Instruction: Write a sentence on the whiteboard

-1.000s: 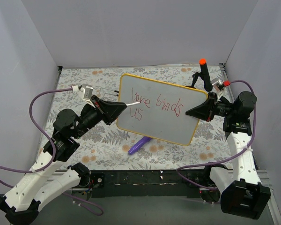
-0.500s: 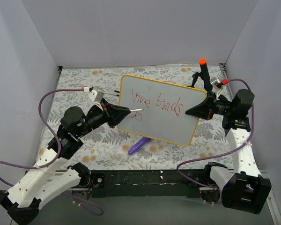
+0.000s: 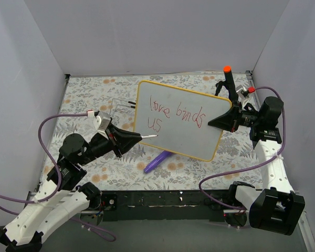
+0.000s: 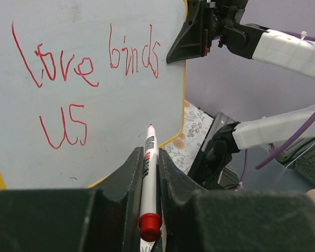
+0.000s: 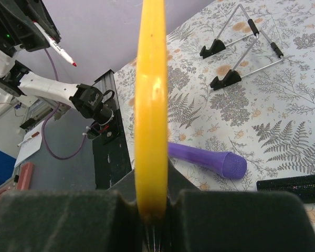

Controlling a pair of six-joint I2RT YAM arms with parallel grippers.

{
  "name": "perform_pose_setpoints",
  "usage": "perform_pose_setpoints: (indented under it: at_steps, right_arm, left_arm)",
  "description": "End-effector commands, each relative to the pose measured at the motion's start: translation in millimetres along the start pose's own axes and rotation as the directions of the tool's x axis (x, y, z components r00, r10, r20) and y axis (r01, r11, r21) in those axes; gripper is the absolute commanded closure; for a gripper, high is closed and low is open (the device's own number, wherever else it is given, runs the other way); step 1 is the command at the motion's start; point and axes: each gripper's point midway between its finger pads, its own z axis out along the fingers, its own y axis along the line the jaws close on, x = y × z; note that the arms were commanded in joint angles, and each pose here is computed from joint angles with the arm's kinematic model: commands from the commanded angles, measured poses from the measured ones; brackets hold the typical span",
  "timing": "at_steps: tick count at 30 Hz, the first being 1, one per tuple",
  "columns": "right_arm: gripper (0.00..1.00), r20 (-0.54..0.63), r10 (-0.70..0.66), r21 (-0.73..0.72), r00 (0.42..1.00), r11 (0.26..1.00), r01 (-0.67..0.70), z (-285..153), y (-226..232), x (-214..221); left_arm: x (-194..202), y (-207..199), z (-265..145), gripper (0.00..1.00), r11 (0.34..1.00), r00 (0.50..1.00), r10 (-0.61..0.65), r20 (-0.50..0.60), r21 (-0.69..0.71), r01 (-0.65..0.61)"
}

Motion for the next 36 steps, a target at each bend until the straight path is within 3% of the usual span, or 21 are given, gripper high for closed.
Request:
perform_pose_setpoints:
  at_steps: [1,15,36]
  right_arm:
    - [0.99,0.003,-0.098,-0.008,0.995,0.995,0.098,-2,12,-19]
    - [0.99,0.006,-0.110,-0.001,0.994,0.994,0.110,-3,15,-17]
    - [0.99,0.011,-0.093,0.014,0.996,0.996,0.093,-4,8,-15]
  left_arm:
    - [3,11,4,1.00,0.998,1.000,-0.025,0.001,-0.053,0.025]
    - [3,14,5,1.00,0.993,0.992,-0.102,0.070,-0.054,0.106]
    - [15,17,6,1.00,0.990,0.990,-0.127,0.060,-0.051,0.130]
